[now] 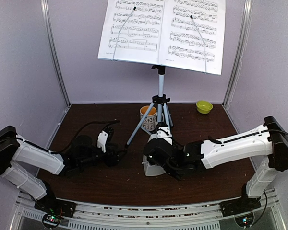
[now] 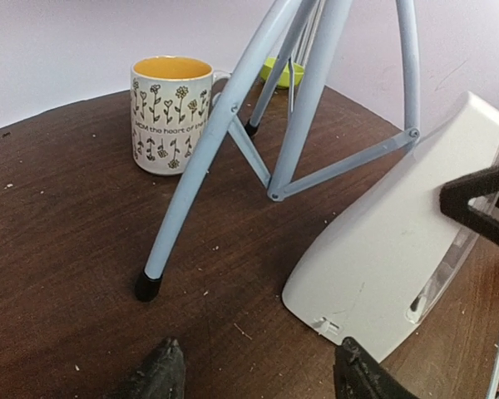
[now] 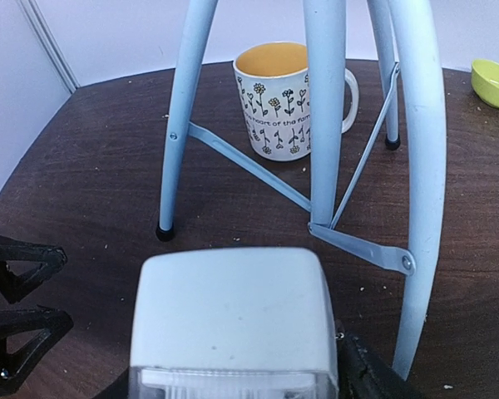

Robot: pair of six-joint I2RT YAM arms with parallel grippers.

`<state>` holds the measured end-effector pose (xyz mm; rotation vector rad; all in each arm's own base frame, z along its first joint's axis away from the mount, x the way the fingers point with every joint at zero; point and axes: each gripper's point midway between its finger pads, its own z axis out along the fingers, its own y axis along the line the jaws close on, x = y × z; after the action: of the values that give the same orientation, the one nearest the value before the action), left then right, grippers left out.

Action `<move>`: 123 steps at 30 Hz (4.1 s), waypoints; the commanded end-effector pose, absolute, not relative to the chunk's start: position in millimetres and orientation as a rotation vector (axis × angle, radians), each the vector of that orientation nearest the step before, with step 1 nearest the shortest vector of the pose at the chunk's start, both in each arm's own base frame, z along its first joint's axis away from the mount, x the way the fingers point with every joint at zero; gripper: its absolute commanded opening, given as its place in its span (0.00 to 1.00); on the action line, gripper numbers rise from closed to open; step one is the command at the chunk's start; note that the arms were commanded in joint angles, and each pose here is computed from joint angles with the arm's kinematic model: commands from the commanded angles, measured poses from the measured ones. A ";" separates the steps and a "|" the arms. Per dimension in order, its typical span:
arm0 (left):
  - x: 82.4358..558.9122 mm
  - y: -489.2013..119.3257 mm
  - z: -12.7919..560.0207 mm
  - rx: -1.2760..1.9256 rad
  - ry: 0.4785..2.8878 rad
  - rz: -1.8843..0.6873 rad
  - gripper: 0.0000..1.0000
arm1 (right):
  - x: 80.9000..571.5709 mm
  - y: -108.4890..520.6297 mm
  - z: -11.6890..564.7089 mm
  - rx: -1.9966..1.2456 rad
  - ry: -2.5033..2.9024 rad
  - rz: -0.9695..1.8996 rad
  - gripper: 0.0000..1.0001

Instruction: Set up the instrument practice props

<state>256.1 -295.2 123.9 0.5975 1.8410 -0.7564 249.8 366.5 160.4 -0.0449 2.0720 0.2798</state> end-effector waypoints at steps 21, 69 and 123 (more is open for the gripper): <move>200.9 -351.4 125.2 0.979 1.631 -0.695 0.50 | 226.7 356.1 268.4 -0.219 1.749 0.828 0.09; 161.8 -382.0 155.8 1.136 1.390 -0.472 0.70 | 172.9 344.4 313.9 -0.501 1.433 1.089 0.00; 242.4 -276.1 153.8 0.507 1.695 -0.579 0.80 | 255.4 409.6 191.8 0.147 1.926 0.296 0.55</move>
<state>239.6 -281.3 148.5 0.5426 1.7081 -0.5753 256.3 410.1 167.5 0.0259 1.9789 0.2437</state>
